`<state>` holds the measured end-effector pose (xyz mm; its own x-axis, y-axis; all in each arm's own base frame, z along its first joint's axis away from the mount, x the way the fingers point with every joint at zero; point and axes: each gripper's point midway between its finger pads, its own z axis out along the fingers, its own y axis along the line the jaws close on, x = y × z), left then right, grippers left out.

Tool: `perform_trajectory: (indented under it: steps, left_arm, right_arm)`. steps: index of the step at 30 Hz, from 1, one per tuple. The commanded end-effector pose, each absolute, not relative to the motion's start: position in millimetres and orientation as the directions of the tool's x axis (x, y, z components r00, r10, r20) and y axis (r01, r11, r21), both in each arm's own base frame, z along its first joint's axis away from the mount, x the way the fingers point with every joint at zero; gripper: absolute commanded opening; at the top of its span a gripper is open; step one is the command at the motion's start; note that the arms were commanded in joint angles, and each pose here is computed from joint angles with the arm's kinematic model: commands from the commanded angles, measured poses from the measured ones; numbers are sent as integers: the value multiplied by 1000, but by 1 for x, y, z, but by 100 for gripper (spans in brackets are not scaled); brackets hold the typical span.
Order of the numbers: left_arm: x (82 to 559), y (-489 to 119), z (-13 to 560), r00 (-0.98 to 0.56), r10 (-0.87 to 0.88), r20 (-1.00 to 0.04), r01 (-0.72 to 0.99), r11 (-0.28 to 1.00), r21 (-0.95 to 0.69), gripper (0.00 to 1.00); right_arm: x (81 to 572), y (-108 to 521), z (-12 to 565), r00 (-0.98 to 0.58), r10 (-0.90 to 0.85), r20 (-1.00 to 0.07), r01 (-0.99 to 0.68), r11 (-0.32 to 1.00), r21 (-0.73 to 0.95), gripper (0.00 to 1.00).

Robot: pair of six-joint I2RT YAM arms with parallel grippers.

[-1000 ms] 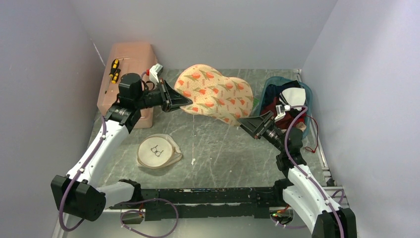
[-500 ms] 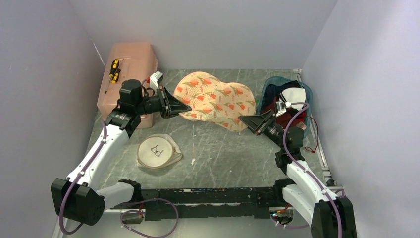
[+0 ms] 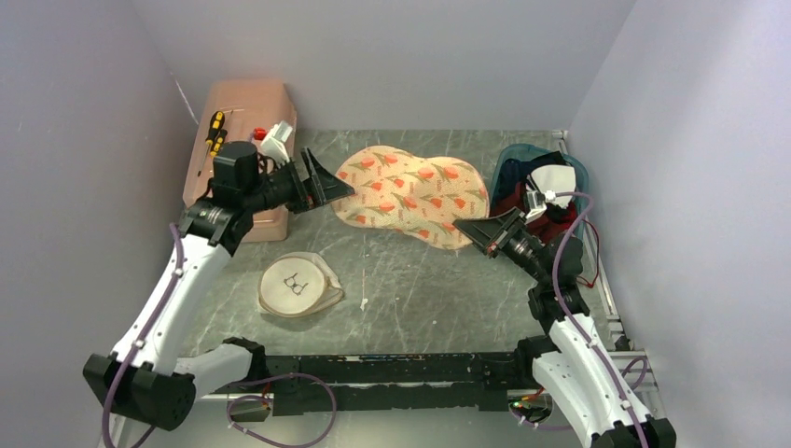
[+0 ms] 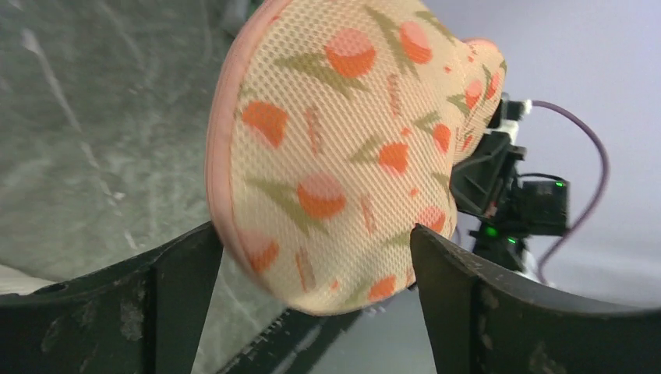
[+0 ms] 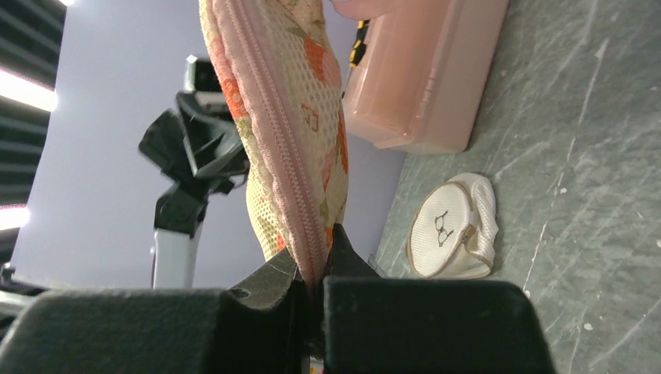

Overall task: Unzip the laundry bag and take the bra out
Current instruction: Pick up the laundry bag at the center of the board.

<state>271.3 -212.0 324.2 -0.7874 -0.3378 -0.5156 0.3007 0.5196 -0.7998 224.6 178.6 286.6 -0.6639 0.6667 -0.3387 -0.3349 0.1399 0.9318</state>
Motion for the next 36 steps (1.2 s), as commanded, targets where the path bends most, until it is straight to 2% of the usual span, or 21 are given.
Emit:
perform_trajectory:
  steps: [1,4,7,12,15,17,20,24,26,29,32,36]
  left_arm:
    - [275,-179,355,-489,-326,-809,450,700,-554,94]
    - [262,-178,367,-257,-248,-934,555,753,-352,94]
    - [239,-197,371,-55,-132,-990,663,737,-135,94]
    - [217,-243,347,181,98,-979,763,614,202,94]
    - [215,-277,334,170,191,-967,779,575,250,94]
    - [222,-293,339,64,132,-989,768,626,133,94]
    - [228,-313,344,-221,-80,-972,706,674,-217,94]
    - [218,-337,329,-556,-313,-770,520,592,-616,94]
    - [214,-343,313,-686,-414,-598,343,541,-768,94]
    - [207,-348,296,-766,-510,-390,178,414,-892,94]
    - [206,-350,298,-776,-599,-199,87,210,-974,94]
    - [211,-356,289,-778,-625,-66,-43,158,-986,94]
  right_arm:
    - [236,168,287,-633,733,-249,-182,171,968,0]
    - [244,161,281,-610,764,-210,-86,200,976,0]
    - [251,154,271,-590,781,-206,7,260,966,0]
    - [257,148,268,-568,798,-202,71,292,954,0]
    - [257,148,268,-562,804,-191,70,276,959,0]
    - [258,147,267,-552,813,-184,74,268,960,0]
    - [259,144,261,-535,826,-177,87,262,961,0]
    - [261,137,258,-498,847,-185,98,267,959,0]
    - [263,134,260,-477,856,-198,84,268,960,0]
    - [265,138,274,-472,840,-269,-40,284,958,0]
    - [265,142,282,-469,806,-362,-152,330,932,0]
    - [265,143,279,-448,798,-402,-206,346,916,0]
